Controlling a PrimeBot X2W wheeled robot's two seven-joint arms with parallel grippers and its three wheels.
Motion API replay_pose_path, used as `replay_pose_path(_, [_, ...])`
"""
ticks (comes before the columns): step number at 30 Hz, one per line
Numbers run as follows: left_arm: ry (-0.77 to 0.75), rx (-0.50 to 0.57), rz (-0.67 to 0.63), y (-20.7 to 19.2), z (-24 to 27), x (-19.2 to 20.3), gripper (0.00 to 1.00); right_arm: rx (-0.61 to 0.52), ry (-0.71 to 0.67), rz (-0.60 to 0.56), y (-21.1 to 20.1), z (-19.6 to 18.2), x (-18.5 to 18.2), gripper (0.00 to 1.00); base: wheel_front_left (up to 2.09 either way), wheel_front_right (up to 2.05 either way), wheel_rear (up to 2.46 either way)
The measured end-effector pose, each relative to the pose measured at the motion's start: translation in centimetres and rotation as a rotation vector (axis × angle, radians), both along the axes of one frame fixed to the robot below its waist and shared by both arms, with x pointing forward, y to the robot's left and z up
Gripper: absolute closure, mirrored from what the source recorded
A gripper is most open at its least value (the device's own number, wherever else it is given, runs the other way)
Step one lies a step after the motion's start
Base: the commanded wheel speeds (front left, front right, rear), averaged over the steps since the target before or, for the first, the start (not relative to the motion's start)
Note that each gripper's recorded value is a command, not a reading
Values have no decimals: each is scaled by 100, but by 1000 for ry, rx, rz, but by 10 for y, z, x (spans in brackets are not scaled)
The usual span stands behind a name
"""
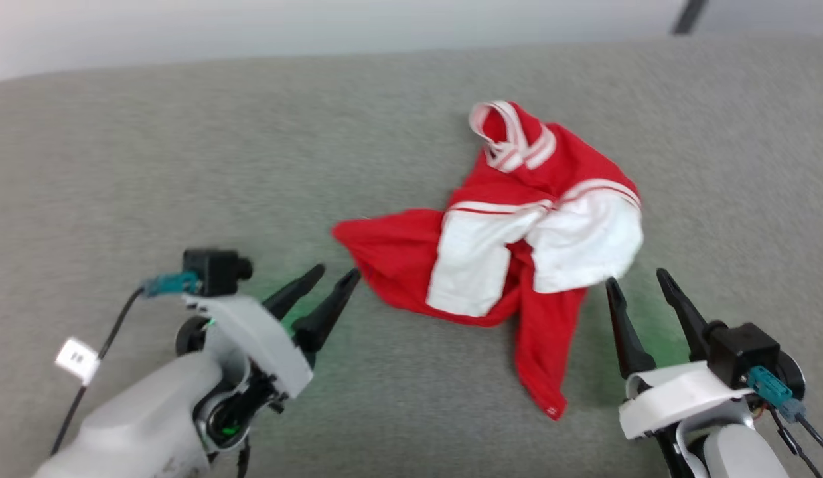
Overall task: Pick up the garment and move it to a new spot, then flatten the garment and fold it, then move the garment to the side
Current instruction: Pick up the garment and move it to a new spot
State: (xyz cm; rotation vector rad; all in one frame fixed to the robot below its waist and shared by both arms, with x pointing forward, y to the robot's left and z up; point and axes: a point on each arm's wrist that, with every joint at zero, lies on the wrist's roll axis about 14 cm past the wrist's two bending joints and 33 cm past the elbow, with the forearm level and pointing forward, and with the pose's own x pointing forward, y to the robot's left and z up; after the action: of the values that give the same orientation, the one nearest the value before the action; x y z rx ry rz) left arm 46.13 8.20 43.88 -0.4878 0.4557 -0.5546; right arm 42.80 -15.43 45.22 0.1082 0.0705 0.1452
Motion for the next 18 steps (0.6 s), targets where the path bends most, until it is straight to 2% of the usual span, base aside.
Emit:
replay_pose_path(10, [-91,42,309,104,23,-40,0,-12,-20,59,13,10,-14,0,0,0,0])
replay_pose_path(18, [-222,162,484,170,40,-79,0,-30,-66,53,4,29,-20,0,0,0,0])
